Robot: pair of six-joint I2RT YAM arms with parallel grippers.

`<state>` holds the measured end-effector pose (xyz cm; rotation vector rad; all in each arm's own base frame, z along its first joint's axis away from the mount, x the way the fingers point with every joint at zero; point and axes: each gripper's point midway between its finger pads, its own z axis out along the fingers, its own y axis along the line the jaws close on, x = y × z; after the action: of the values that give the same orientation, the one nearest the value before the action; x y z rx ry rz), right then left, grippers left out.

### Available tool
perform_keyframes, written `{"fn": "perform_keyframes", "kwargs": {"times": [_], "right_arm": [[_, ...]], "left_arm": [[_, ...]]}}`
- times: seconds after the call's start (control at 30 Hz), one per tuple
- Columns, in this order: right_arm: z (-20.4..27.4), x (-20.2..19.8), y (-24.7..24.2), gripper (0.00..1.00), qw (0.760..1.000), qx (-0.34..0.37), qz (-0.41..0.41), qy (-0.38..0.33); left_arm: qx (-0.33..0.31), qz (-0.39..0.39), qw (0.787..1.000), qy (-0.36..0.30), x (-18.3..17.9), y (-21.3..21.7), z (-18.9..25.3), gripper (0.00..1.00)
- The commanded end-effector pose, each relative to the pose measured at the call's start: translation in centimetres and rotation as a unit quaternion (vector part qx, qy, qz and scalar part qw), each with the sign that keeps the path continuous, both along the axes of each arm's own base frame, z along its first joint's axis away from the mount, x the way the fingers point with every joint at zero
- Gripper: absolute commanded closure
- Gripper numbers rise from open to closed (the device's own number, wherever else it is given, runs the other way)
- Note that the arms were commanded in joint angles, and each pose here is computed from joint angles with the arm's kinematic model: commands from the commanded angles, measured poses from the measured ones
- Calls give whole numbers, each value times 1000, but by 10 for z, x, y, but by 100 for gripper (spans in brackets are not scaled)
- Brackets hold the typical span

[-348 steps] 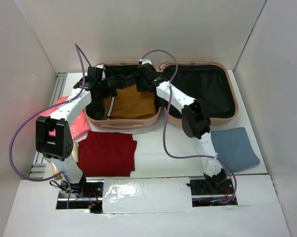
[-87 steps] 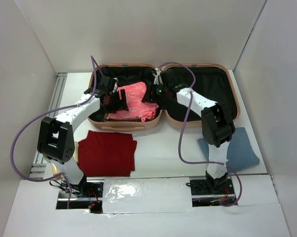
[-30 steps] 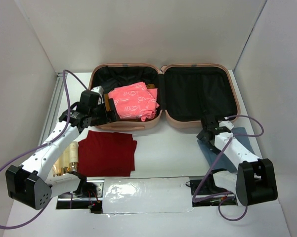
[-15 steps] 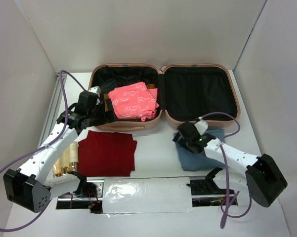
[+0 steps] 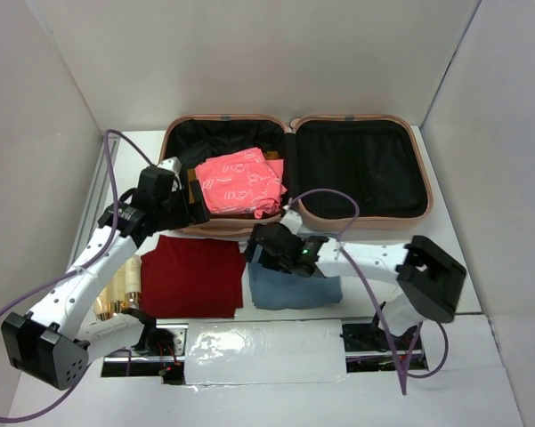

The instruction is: Pack the luggage

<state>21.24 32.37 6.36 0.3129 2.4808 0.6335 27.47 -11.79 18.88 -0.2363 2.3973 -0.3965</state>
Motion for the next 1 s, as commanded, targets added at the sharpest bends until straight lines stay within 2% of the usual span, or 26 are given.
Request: {"fn": "perform_keyframes", "kwargs": {"times": [0.0,0.03,0.13,0.3,0.47,0.57,0.6,0.8,0.97], "right_arm": [[39,15,-17,2,997,55,-32,-42],[60,17,-22,2,994,81,-38,-59],[74,15,-42,0,995,44,-18,-86],[50,1,-127,0,992,-63,-98,-40],[41,-6,-187,0,984,-34,-172,-24],[41,-6,-203,0,980,-21,-195,-25],[43,-5,-212,0,978,-21,-206,-27],[37,-1,-229,0,977,-18,-212,-3],[31,2,-232,0,983,-4,-183,11]], "left_arm": [[-24,-17,999,-15,-12,-7,11,0],[-24,-17,999,-15,-12,-7,11,0],[-39,-45,998,-13,-17,-21,8,0],[-72,-120,990,21,-32,-74,-18,0],[-93,-211,971,67,-62,-141,-48,0],[-113,-254,957,86,-83,-175,-58,0],[-107,-251,955,115,-90,-181,-73,0],[-47,-227,959,165,-100,-191,-117,0],[-52,-195,965,165,-107,-185,-125,0]]}}
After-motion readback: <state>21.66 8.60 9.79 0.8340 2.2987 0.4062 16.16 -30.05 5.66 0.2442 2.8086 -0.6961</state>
